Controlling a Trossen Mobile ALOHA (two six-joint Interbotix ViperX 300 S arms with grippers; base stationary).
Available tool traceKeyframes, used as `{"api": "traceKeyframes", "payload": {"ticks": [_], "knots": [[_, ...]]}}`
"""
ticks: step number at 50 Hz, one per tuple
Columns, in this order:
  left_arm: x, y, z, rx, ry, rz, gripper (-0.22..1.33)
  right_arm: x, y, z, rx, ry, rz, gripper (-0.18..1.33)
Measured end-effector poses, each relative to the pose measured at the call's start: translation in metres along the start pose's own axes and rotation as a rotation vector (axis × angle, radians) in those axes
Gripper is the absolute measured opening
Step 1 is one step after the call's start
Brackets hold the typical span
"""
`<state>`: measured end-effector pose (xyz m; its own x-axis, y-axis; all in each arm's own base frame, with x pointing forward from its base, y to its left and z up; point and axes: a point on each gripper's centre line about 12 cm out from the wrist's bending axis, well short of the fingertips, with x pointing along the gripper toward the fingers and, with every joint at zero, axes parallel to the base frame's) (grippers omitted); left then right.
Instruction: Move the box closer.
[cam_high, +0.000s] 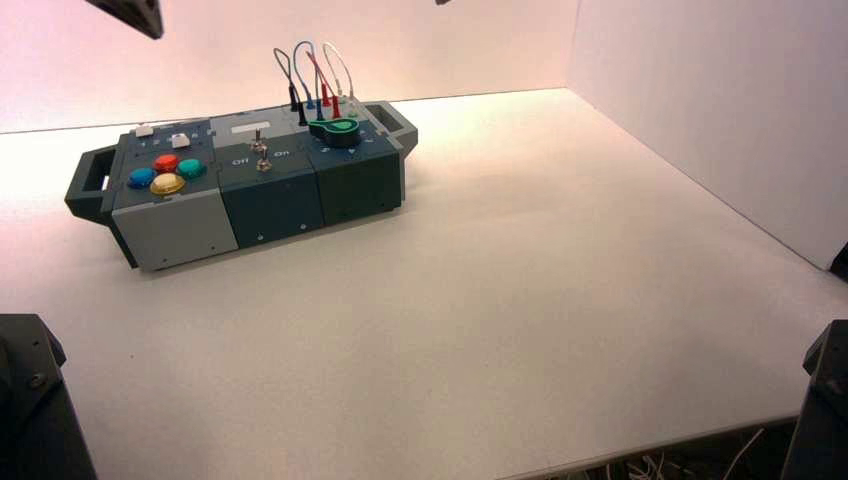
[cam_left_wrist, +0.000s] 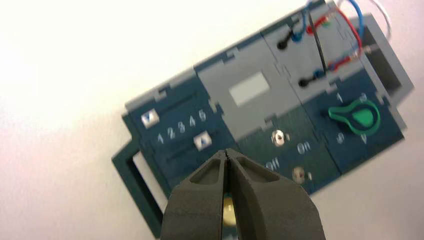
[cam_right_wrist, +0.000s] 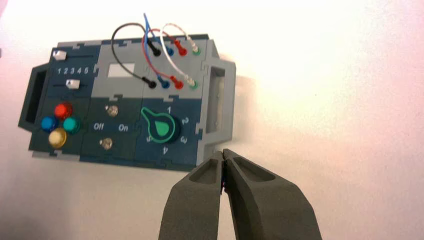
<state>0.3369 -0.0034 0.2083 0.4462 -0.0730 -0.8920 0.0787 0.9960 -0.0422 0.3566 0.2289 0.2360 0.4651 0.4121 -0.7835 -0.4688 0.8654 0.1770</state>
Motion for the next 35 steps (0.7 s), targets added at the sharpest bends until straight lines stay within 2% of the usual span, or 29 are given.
{"api": "traceKeyframes", "payload": {"ticks": [9, 16, 35], "knots": [[0.031, 0.005, 0.031, 0.002, 0.008, 0.003, -0.17, 0.003, -0.006, 0.013, 0.009, -0.007, -0.007, -0.14], [0.054, 0.011, 0.049, -0.002, 0.021, 0.005, -0.17, 0.006, -0.017, 0.017, 0.03, -0.003, -0.022, -0.14], [0.114, 0.045, 0.073, -0.042, 0.064, 0.018, -0.17, 0.011, -0.03, 0.017, 0.052, 0.006, -0.04, -0.14]]}}
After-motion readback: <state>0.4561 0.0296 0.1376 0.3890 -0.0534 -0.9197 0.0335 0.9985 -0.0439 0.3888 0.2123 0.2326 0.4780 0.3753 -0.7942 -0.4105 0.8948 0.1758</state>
